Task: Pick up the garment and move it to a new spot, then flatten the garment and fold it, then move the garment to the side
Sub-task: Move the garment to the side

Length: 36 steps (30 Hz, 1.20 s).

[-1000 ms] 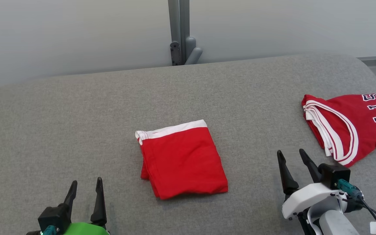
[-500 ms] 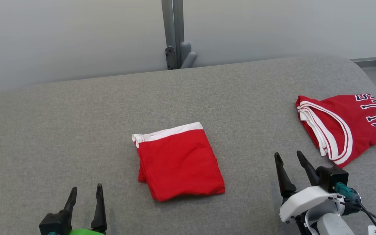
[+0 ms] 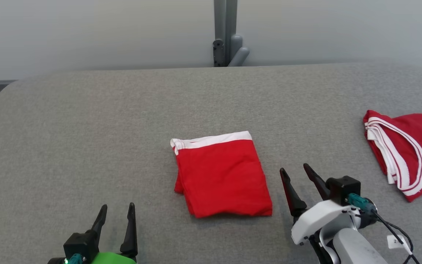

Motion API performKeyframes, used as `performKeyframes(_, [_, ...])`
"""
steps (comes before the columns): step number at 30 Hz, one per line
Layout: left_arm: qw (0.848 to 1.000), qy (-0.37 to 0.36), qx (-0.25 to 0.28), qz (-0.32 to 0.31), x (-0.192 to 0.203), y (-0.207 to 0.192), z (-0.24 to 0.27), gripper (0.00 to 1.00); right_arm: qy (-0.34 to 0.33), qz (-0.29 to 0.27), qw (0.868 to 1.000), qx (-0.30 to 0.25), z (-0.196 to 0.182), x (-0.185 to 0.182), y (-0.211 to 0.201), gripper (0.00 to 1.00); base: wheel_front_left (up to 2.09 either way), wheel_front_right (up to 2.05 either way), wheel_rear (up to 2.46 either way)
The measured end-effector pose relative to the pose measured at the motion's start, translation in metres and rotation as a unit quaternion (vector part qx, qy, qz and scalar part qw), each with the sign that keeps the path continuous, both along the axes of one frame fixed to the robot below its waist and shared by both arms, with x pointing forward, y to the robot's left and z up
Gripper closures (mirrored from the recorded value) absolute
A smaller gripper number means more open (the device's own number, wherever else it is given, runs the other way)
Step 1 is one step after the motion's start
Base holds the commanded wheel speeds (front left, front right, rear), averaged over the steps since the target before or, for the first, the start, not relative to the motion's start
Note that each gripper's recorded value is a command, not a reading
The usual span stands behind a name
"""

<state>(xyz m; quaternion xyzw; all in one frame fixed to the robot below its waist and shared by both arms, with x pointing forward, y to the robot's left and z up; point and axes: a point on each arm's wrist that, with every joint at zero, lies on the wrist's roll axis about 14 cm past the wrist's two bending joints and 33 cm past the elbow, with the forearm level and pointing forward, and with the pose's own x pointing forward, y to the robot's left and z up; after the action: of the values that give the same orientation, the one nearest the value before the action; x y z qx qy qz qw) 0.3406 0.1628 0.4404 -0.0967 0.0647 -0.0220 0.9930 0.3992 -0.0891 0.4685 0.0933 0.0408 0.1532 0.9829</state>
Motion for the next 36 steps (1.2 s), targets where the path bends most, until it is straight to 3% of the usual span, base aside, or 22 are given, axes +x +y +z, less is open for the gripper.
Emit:
performKeyframes(7, [0.999, 0.028, -0.007, 0.038, -0.013, 0.023, -0.016, 0.00, 0.058, 0.079, 0.995, -0.013, -0.031, 0.018, 0.054, 0.00, 0.00, 0.00, 0.00])
performKeyframes(14, [0.997, 0.040, -0.005, 0.071, -0.026, 0.043, -0.022, 0.00, 0.121, 0.097, 0.987, -0.044, -0.068, 0.030, 0.066, 0.01, 0.00, 0.00, 0.00])
performKeyframes(15, [0.996, 0.041, -0.005, 0.074, -0.027, 0.045, -0.022, 0.00, 0.129, 0.104, 0.985, -0.041, -0.071, 0.028, 0.071, 0.24, 0.00, 0.00, 0.00])
performKeyframes(16, [0.996, 0.042, -0.004, 0.076, -0.027, 0.046, -0.023, 0.00, 0.132, 0.113, 0.984, -0.041, -0.073, 0.027, 0.077, 0.57, 0.00, 0.00, 0.00])
performKeyframes(17, [0.996, 0.043, -0.004, 0.077, -0.027, 0.047, -0.024, 0.00, 0.134, 0.117, 0.983, -0.036, -0.073, 0.027, 0.081, 1.00, 0.00, 0.00, 0.00])
performKeyframes(28, [0.999, 0.035, -0.001, 0.032, -0.005, 0.024, -0.021, 0.00, 0.092, 0.069, 0.993, -0.021, -0.047, 0.042, 0.049, 1.00, 0.00, 0.00, 0.00])
performKeyframes(36, [0.998, 0.007, -0.010, -0.065, 0.039, -0.037, -0.007, 0.00, 0.072, -0.016, 0.997, -0.027, -0.034, 0.031, -0.020, 1.00, 0.00, 0.00, 0.00])
